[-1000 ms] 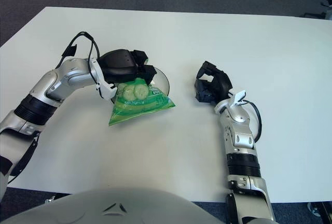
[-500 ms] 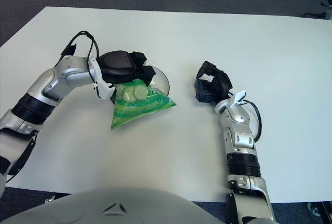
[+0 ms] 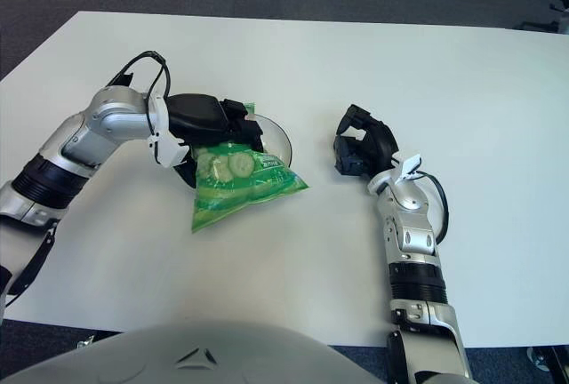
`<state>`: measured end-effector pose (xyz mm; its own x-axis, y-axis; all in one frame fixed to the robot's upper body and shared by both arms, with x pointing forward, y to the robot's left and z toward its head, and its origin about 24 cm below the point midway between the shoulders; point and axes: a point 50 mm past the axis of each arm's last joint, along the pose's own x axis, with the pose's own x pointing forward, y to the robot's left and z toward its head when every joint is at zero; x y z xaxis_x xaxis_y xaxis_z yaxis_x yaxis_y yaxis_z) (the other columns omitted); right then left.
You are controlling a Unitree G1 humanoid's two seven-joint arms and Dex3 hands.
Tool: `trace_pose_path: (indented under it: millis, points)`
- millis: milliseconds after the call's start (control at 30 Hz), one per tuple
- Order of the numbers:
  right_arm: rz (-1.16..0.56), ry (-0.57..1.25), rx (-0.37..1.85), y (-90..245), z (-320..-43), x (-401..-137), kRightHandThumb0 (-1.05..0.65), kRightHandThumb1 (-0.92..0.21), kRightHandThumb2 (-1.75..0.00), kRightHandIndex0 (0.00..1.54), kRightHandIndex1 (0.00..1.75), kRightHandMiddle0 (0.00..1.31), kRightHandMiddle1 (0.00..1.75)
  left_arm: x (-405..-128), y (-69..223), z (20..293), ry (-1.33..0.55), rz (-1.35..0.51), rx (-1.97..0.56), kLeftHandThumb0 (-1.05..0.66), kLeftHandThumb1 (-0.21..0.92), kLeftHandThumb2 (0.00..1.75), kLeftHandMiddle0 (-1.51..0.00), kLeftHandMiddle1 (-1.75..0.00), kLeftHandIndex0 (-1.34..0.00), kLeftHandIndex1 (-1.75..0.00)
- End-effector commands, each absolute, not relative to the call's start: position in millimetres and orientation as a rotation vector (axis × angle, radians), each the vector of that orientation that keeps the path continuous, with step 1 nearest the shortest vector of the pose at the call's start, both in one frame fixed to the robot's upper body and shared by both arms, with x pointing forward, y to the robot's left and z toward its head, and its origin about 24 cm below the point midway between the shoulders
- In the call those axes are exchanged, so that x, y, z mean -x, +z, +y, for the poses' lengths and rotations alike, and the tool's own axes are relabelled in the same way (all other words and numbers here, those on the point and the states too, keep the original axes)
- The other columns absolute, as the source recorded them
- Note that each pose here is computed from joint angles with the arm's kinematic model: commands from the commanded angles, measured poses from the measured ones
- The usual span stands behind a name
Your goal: Put the snack into the plate.
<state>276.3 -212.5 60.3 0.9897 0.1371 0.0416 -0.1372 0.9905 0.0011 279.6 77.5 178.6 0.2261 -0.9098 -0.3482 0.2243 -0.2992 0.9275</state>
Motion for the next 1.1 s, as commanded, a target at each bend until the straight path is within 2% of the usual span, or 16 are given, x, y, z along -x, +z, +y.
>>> trace_pose_path:
  millis: [0, 67, 100, 200, 300, 600, 1067]
  points:
    - [0.151, 0.116, -0.057, 17, -209, -258, -0.51, -0.25, -1.39, 1.31, 1.75, 0.67, 1.75, -283, 189, 79, -1.35, -0.702, -1.375, -0.75, 0.58, 0.65, -0.02, -0.33, 0.0, -0.41]
    - [0.151, 0.116, -0.06, 17, -209, -258, -0.51, -0.25, -1.39, 1.31, 1.75, 0.67, 1.75, -285, 190, 80, -1.365, -0.692, -1.339, -0.81, 0.61, 0.62, -0.01, -0.13, 0.0, -0.27]
    - [0.152, 0.115, -0.062, 17, -208, -258, -0.51, -0.25, -1.39, 1.31, 1.75, 0.67, 1.75, -286, 189, 80, -1.375, -0.683, -1.311, -0.82, 0.61, 0.62, -0.01, -0.11, 0.0, -0.25]
    - [0.155, 0.111, -0.064, 17, -208, -258, -0.51, -0.25, -1.4, 1.3, 1.75, 0.67, 1.75, -288, 188, 81, -1.404, -0.659, -1.244, -0.92, 0.71, 0.44, 0.0, -0.03, 0.0, -0.07]
    - [0.156, 0.111, -0.063, 17, -208, -258, -0.51, -0.25, -1.4, 1.29, 1.75, 0.67, 1.75, -289, 188, 81, -1.42, -0.652, -1.215, -0.97, 0.76, 0.33, 0.0, -0.01, 0.0, -0.02]
    - [0.152, 0.127, -0.06, 18, -208, -258, -0.51, -0.25, -1.4, 1.29, 1.75, 0.67, 1.75, -293, 186, 83, -1.411, -0.661, -1.153, -0.96, 0.76, 0.24, 0.0, 0.0, 0.0, 0.0]
    - [0.16, 0.127, -0.055, 18, -208, -257, -0.51, -0.25, -1.39, 1.3, 1.75, 0.67, 1.75, -297, 184, 85, -1.344, -0.691, -1.126, -0.92, 0.74, 0.21, 0.0, 0.0, 0.0, 0.0]
